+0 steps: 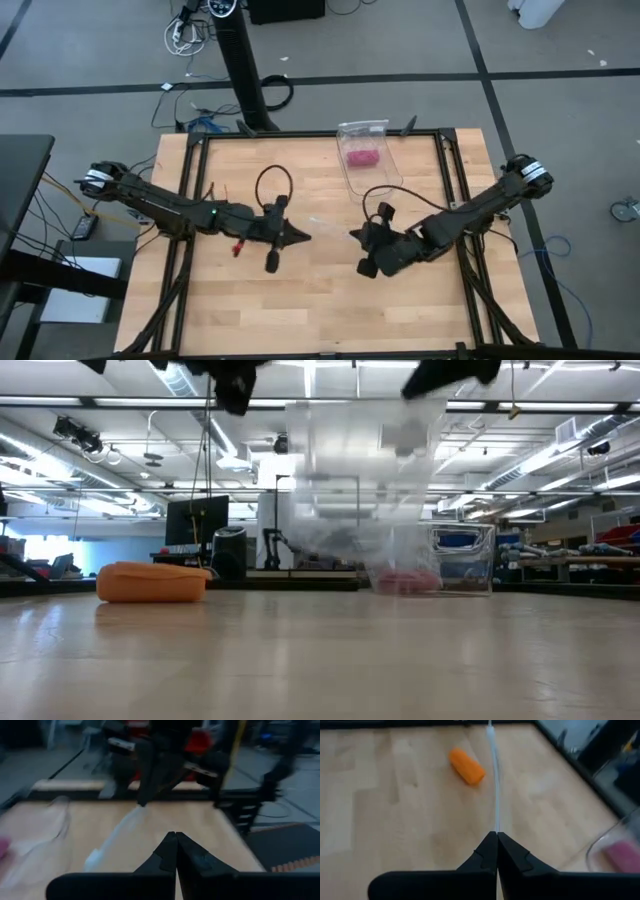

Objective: Roll bandage
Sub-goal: Open the transparent zip bag

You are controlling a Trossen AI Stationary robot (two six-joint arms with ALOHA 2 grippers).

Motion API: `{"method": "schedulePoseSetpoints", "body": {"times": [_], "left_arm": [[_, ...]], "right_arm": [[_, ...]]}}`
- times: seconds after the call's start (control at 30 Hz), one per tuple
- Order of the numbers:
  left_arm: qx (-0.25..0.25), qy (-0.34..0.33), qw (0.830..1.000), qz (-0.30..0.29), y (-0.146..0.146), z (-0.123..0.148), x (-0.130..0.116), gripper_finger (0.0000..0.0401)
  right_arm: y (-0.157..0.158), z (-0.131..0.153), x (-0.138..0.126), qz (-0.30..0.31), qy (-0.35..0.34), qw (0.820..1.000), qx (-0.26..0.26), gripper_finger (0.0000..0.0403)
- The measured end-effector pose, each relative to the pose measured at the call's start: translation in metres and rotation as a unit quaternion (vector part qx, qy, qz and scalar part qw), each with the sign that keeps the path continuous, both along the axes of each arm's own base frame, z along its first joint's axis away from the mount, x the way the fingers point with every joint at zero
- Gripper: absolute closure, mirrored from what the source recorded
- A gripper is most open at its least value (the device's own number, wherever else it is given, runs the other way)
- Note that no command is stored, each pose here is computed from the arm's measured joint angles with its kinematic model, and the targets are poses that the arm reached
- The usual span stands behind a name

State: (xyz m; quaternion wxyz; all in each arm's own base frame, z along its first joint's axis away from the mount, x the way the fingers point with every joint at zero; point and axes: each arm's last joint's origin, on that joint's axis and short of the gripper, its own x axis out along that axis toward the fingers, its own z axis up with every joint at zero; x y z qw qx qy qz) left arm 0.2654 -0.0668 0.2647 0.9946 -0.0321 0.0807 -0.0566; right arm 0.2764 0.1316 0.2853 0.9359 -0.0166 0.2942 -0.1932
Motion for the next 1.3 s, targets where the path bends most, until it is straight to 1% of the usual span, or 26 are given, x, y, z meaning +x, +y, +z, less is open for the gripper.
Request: {"method": "schedulePoseSetpoints", "body": {"times": [0.1,0.2,0.27,0.37,0.47,0.6,0.73,0.8,0.87,0.93,1.0,1.07,1.17,1.23,1.3], "left_arm": [[0.033,-0.041,0.998,-0.035,-0.006,0.013,-0.008,0.0391],[0.078,-0.102,0.99,-0.056,-0.011,0.031,-0.02,0.0391],[0.102,-0.125,0.986,-0.051,-0.01,0.042,-0.03,0.0391],[0.108,-0.138,0.984,-0.027,-0.006,0.052,-0.041,0.0387],[0.122,-0.099,0.988,0.01,-0.002,0.049,-0.047,0.0366],[0.118,-0.022,0.992,0.043,0.001,0.034,-0.046,0.0317],[0.117,0.056,0.99,0.06,0.004,0.009,-0.033,0.0263],[0.104,0.071,0.99,0.067,0.004,0.002,-0.028,0.0241],[0.1,0.071,0.99,0.067,0.002,0.0,-0.024,0.0224],[0.101,0.079,0.99,0.065,0.0,-0.004,-0.021,0.0213],[0.101,0.081,0.99,0.061,-0.002,-0.007,-0.019,0.0207],[0.1,0.079,0.99,0.06,-0.003,-0.007,-0.019,0.0206],[0.099,0.08,0.99,0.059,-0.004,-0.009,-0.017,0.0207],[0.099,0.085,0.99,0.057,-0.004,-0.01,-0.017,0.0207],[0.098,0.083,0.99,0.057,-0.005,-0.01,-0.017,0.0207]], "right_arm": [[0.011,0.019,-0.004,0.01,-0.004,1.0,-0.027,0.0401],[0.019,0.032,-0.008,0.019,-0.012,0.999,-0.046,0.0401],[0.022,0.039,-0.009,0.021,-0.023,0.998,-0.055,0.0401],[0.027,0.047,-0.011,0.026,-0.033,0.997,-0.065,0.0401],[0.028,0.054,-0.012,0.031,-0.039,0.996,-0.074,0.0401],[0.029,0.062,-0.012,0.031,-0.047,0.995,-0.088,0.0401],[0.03,0.071,-0.011,0.036,-0.053,0.993,-0.101,0.0401],[0.03,0.071,-0.011,0.04,-0.053,0.993,-0.1,0.0401],[0.029,0.069,-0.011,0.046,-0.045,0.995,-0.076,0.0393],[0.025,0.062,-0.009,0.046,-0.019,0.998,-0.041,0.0375],[0.019,0.049,-0.003,0.028,0.016,0.999,-0.013,0.0351],[0.01,0.035,0.007,0.001,0.054,0.998,0.01,0.0325],[-0.007,0.01,0.025,-0.025,0.116,0.992,0.034,0.0291],[-0.021,-0.012,0.039,-0.021,0.161,0.985,0.048,0.0277],[-0.036,-0.031,0.055,0.002,0.185,0.98,0.069,0.027]]}}
